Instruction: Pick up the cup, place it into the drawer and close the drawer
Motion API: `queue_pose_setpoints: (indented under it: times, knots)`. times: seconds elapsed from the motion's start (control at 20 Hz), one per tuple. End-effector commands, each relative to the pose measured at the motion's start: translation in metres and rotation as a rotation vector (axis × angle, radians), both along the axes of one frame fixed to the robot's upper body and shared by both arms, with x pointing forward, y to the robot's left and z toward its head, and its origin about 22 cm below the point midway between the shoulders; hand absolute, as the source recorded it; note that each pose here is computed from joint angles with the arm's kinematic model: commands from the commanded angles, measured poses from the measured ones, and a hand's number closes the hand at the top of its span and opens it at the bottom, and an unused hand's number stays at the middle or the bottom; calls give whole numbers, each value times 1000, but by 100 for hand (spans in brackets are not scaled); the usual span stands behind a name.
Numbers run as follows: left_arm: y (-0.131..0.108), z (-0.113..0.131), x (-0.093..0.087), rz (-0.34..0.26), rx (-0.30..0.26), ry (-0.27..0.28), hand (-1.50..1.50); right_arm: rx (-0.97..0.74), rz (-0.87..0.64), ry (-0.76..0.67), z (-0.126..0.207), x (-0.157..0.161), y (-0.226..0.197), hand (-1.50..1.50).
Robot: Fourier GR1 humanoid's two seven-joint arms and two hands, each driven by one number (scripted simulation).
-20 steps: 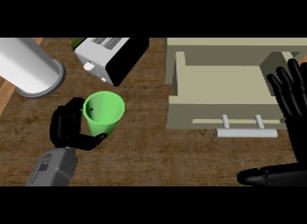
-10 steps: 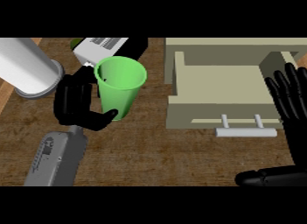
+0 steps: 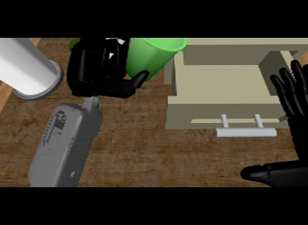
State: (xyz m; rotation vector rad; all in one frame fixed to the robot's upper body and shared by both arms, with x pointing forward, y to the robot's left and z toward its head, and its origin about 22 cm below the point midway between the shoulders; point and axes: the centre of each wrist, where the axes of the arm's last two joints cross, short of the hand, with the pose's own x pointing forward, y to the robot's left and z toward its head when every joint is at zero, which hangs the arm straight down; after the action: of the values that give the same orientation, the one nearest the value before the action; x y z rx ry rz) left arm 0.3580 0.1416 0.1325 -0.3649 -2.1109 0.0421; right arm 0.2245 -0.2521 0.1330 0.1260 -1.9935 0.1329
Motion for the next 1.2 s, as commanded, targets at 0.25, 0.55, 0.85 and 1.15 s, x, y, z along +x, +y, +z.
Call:
queue_pose_setpoints:
  times: [0.25,0.55,0.85,1.15]
  knots:
    - [-49,31,22,-3,84,3,150,-9,2,8,4,3,-11,-150]
    - [-71,58,52,17,139,50,150,18,-6,-3,10,12,0,-150]
    - [-93,46,62,27,161,99,150,9,34,12,2,7,-10,-150]
    - [-106,39,71,34,187,123,150,7,9,5,8,18,10,-150]
